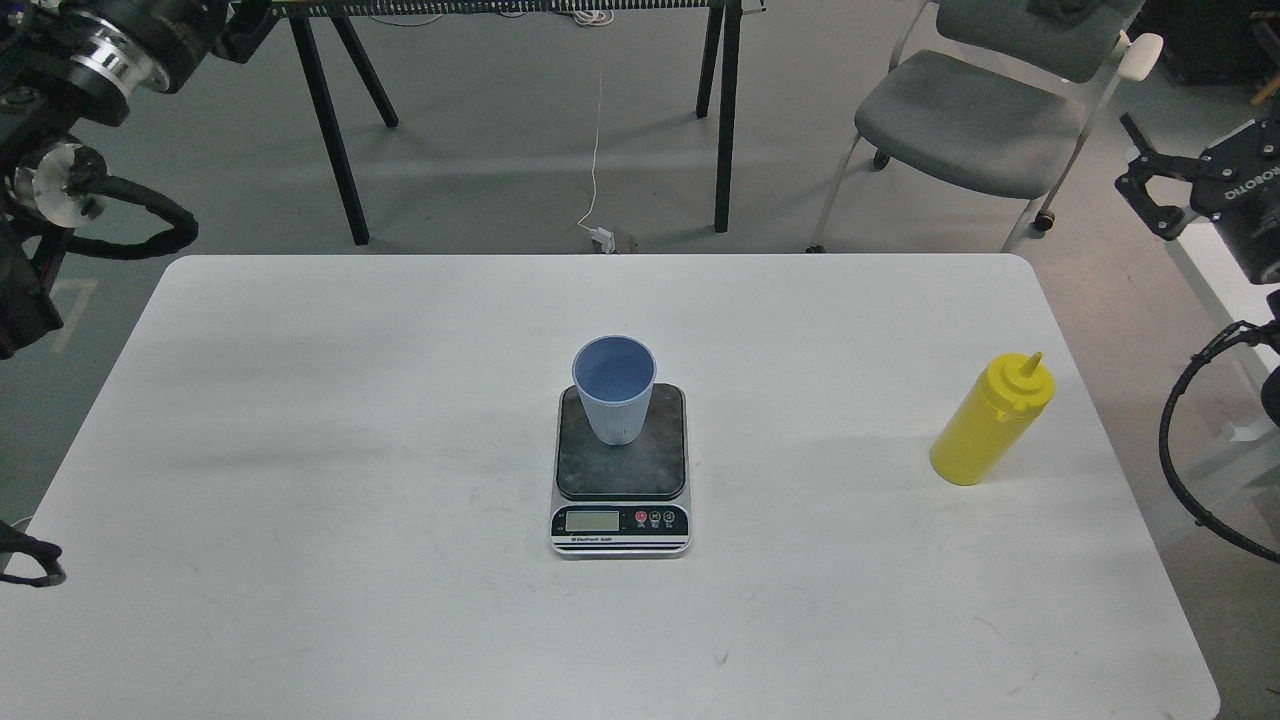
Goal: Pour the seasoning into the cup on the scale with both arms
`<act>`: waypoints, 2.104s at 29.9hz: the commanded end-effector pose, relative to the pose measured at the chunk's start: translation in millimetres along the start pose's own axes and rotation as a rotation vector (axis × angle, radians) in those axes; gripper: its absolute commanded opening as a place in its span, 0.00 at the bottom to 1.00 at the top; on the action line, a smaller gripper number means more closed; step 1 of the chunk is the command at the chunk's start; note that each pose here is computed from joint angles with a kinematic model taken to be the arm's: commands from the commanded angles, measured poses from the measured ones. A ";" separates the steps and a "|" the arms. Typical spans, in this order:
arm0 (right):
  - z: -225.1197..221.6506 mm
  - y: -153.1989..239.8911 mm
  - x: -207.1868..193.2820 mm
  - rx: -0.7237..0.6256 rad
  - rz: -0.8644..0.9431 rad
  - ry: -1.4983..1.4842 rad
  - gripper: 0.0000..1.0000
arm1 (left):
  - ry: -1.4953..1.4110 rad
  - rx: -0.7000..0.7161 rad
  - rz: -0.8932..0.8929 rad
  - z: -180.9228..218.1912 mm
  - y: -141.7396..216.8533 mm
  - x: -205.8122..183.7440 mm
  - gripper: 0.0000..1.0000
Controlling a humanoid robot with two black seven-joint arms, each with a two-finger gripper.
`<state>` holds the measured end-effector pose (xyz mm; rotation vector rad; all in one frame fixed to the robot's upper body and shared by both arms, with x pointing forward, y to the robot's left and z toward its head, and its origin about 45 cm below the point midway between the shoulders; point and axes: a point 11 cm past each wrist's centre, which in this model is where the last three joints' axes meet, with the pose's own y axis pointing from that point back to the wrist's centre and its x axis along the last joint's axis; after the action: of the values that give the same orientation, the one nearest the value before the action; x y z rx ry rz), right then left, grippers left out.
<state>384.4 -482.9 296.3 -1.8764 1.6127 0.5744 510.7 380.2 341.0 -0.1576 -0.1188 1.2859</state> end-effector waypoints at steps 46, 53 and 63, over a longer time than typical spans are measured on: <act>231.5 163.9 49.4 -0.241 0.346 -0.709 0.99 | 0.170 0.116 0.094 -92.5 47.0 -4.3 0.94; 235.3 140.7 35.4 -0.239 0.287 -0.716 0.99 | 0.171 0.123 0.096 -95.4 49.8 -3.6 0.94; 233.1 113.4 27.1 -0.221 0.240 -0.705 0.99 | 0.168 0.125 0.094 -95.6 49.8 -3.8 0.95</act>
<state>286.8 -358.8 90.8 -1.3797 1.3326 1.3851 479.4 385.2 237.9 -0.1647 0.1133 1.3640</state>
